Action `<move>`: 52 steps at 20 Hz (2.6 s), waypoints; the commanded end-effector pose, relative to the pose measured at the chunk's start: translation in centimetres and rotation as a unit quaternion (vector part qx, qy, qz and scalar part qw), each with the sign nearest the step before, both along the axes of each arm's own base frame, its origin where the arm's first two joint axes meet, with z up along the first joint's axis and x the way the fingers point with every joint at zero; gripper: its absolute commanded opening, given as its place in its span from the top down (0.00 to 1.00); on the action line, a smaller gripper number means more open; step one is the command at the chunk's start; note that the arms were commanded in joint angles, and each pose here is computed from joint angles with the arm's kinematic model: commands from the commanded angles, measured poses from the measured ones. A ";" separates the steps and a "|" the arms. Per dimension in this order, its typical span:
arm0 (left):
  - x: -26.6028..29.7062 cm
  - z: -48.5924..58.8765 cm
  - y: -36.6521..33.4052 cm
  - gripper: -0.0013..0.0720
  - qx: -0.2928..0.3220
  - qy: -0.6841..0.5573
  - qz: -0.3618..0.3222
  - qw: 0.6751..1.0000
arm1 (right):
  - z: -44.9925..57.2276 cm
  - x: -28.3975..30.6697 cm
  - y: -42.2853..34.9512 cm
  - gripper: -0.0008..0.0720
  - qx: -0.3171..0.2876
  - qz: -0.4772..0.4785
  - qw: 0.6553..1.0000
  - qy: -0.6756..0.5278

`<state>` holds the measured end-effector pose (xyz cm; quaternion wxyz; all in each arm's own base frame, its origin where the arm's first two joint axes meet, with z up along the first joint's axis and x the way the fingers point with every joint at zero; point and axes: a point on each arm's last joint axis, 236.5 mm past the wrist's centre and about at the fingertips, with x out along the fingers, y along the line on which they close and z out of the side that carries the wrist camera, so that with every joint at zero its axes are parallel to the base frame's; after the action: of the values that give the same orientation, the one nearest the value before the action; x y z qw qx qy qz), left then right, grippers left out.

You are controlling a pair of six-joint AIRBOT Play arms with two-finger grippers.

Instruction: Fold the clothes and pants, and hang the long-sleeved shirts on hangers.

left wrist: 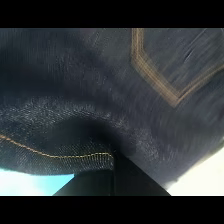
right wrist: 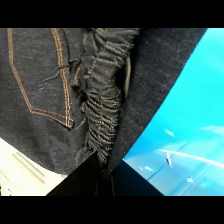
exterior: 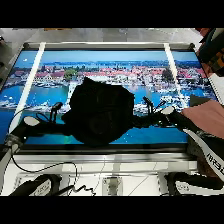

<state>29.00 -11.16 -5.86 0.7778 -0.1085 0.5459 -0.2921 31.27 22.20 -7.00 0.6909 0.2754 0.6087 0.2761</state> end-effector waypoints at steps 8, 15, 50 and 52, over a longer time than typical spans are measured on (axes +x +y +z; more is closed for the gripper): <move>6.7 10.2 5.1 0.98 0.102 -0.056 0.038 0.992 | 5.8 -2.1 1.1 0.94 0.030 0.071 0.997 -0.031; 2.4 0.4 6.3 0.03 0.123 0.114 0.033 0.985 | 4.5 -1.6 0.4 0.94 0.009 0.057 0.998 -0.038; 8.2 23.0 4.6 0.98 -0.038 -0.257 0.141 0.955 | 21.0 2.0 0.8 0.94 0.037 0.044 0.962 -0.269; 7.1 28.2 4.7 0.98 -0.029 -0.330 0.146 0.932 | 25.6 0.1 1.4 0.94 0.064 0.060 0.950 -0.299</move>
<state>37.09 -6.66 14.48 0.9083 -0.1481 0.3251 -0.2174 33.47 23.01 12.93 0.8019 0.1931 0.4122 0.3870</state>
